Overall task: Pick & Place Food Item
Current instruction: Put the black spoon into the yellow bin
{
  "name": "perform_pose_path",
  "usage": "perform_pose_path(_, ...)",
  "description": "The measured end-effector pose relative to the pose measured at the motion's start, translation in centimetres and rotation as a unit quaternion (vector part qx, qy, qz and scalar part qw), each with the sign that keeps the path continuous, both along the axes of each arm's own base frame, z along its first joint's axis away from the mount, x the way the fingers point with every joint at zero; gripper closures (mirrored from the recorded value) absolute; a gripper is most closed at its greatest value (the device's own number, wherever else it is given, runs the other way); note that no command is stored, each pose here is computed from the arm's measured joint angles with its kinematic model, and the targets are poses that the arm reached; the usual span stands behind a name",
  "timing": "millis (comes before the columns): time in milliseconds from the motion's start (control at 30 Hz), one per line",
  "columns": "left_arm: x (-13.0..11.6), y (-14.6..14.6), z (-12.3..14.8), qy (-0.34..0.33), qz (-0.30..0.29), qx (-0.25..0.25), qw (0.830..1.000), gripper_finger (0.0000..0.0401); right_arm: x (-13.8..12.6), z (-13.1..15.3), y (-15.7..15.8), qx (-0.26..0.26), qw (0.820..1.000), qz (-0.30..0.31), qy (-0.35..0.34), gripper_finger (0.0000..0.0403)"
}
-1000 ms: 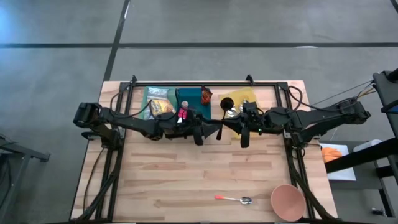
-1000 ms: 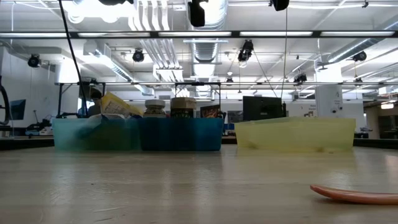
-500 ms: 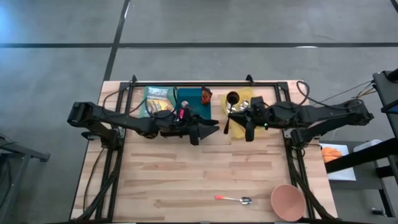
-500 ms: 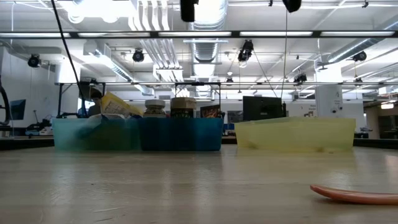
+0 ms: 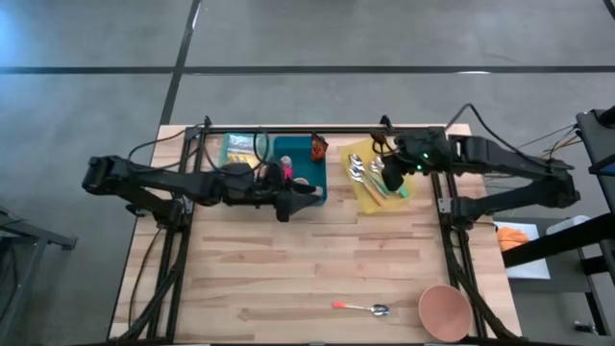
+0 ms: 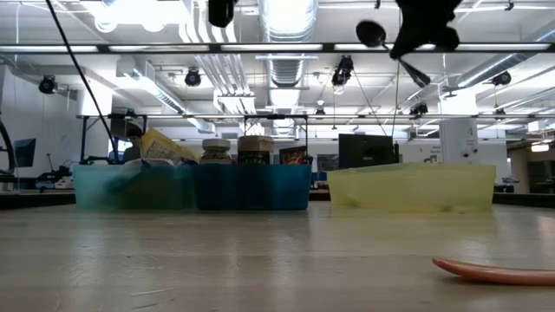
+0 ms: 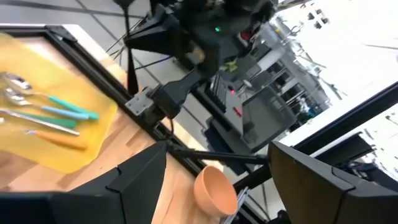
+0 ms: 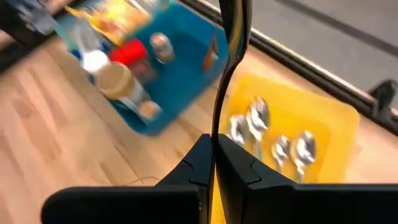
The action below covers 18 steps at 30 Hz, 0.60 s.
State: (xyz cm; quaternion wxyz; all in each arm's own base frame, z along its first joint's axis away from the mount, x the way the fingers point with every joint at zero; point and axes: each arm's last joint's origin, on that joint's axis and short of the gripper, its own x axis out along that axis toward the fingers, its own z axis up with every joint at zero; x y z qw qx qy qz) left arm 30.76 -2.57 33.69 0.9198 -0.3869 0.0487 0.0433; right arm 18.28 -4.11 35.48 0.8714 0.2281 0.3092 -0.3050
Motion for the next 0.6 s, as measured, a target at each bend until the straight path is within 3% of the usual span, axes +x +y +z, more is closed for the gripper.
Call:
perform_pose_path(433, -0.3, 0.0, -0.4, 0.024, 0.0, 0.002, 1.0, 0.0116, 0.3, -9.1, -6.2, 0.13, 0.99, -0.019, 0.053, 0.0395)
perform_pose_path(600, -0.4, 0.0, -0.9, 0.035, 0.0, 0.002, 0.999, 0.0116, 1.0, -12.2, -7.6, 0.164, 0.981, -0.017, 0.105, 0.0395)
